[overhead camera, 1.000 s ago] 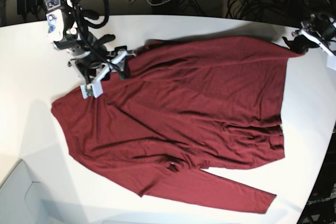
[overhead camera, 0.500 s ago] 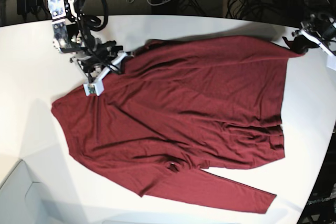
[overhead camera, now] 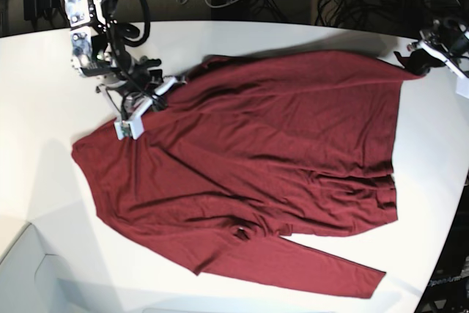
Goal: Layout the t-shirt on the table in an organized manner, then fold the t-shirt properly
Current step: 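Pull both held shirt corners apart to stretch the collar edge taut, then release the left gripper and move it down the shirt's side edge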
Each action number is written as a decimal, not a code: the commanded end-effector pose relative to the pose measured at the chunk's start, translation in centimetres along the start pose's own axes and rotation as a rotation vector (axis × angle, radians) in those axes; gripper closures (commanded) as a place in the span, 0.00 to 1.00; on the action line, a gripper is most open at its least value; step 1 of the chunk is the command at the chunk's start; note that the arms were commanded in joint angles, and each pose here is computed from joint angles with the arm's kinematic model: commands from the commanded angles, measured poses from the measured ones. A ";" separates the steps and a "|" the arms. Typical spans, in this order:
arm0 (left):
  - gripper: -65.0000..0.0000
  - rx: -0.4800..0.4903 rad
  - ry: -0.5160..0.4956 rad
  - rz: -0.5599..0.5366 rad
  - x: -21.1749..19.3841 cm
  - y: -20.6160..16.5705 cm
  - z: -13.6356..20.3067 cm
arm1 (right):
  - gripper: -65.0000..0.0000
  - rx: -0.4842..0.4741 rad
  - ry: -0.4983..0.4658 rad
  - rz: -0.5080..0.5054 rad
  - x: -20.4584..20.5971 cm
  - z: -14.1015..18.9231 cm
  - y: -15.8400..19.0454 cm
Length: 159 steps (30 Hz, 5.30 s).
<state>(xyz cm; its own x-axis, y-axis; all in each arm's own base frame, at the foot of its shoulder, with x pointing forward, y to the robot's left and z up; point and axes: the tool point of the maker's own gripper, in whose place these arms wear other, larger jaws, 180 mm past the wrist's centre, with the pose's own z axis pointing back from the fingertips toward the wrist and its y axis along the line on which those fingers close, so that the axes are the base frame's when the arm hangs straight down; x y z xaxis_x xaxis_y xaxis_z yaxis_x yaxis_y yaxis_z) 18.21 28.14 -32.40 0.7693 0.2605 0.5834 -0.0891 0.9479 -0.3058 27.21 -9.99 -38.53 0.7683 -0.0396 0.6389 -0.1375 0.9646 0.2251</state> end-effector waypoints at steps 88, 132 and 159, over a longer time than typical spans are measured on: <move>0.99 -0.086 0.216 -0.111 -3.6 -1.1 -2.0 | 1.00 -0.201 0.117 -0.040 -8.7 3.2 -9.0; 0.98 0.021 0.287 0.008 -3.5 3.7 -6.5 | 1.00 -0.216 0.121 -0.080 -9.4 3.5 -9.2; 0.52 0.090 0.193 -0.066 0.3 3.8 -7.0 | 1.00 -0.213 0.107 -0.080 -8.9 3.4 -9.2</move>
<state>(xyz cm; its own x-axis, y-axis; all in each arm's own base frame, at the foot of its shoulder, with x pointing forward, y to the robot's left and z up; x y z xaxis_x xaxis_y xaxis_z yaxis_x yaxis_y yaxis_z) 21.64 29.89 -39.79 0.8990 0.1718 0.4027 -0.0918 0.9733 -0.2104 20.47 -19.24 -43.21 0.8074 -0.1037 0.5809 0.0470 0.9926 0.1118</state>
